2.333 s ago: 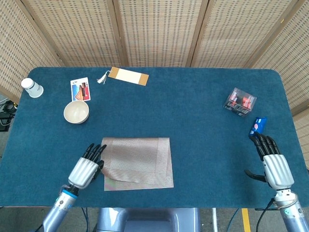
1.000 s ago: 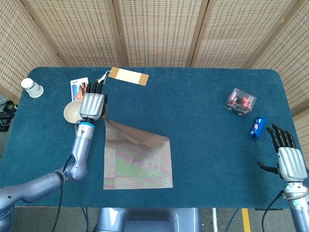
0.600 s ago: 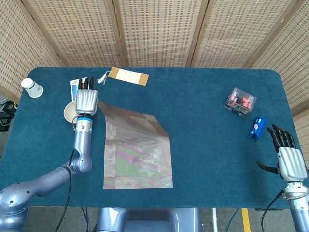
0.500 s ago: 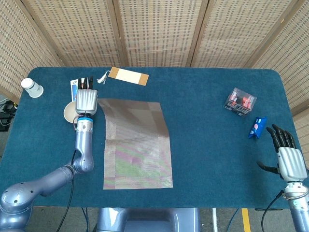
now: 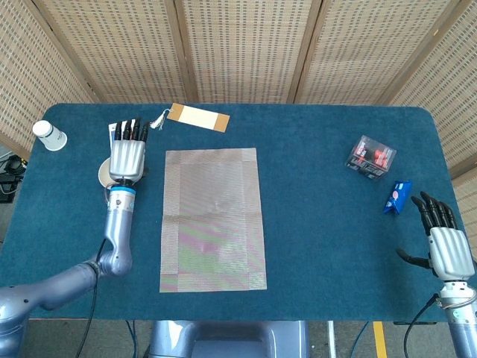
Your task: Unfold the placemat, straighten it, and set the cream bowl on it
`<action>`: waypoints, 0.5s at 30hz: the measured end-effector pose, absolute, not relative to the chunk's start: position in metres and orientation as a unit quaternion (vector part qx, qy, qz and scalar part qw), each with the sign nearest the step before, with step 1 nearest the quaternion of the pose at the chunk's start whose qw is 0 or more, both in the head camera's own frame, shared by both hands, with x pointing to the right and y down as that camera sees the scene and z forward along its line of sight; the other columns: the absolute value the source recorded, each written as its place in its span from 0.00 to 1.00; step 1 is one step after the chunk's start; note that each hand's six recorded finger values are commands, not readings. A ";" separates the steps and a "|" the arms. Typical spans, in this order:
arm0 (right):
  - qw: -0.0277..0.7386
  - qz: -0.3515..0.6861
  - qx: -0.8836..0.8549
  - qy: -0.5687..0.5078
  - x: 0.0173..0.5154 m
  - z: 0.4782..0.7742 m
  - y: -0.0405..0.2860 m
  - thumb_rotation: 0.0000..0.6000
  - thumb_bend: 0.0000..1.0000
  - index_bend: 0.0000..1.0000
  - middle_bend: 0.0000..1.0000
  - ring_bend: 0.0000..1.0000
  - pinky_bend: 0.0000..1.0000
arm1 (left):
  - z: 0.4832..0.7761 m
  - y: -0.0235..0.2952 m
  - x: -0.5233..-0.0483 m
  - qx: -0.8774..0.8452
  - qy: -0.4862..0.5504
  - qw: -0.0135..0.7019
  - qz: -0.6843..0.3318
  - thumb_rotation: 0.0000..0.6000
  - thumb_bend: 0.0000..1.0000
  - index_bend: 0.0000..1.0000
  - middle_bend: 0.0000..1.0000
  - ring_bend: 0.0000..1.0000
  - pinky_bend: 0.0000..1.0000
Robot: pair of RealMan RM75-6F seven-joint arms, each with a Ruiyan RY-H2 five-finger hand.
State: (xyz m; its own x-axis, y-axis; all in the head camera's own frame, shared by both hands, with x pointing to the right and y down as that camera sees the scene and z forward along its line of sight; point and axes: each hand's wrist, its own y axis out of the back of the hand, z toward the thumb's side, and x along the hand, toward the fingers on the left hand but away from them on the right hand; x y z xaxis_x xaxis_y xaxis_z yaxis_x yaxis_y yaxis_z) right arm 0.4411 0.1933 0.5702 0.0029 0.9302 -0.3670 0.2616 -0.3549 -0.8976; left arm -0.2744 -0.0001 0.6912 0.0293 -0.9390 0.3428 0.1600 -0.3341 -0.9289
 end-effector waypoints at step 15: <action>0.329 0.527 -0.653 -0.433 0.423 0.577 0.206 1.00 0.05 0.07 0.00 0.00 0.00 | 0.612 0.129 -0.387 -0.584 0.388 0.432 -0.567 1.00 0.13 0.00 0.00 0.00 0.00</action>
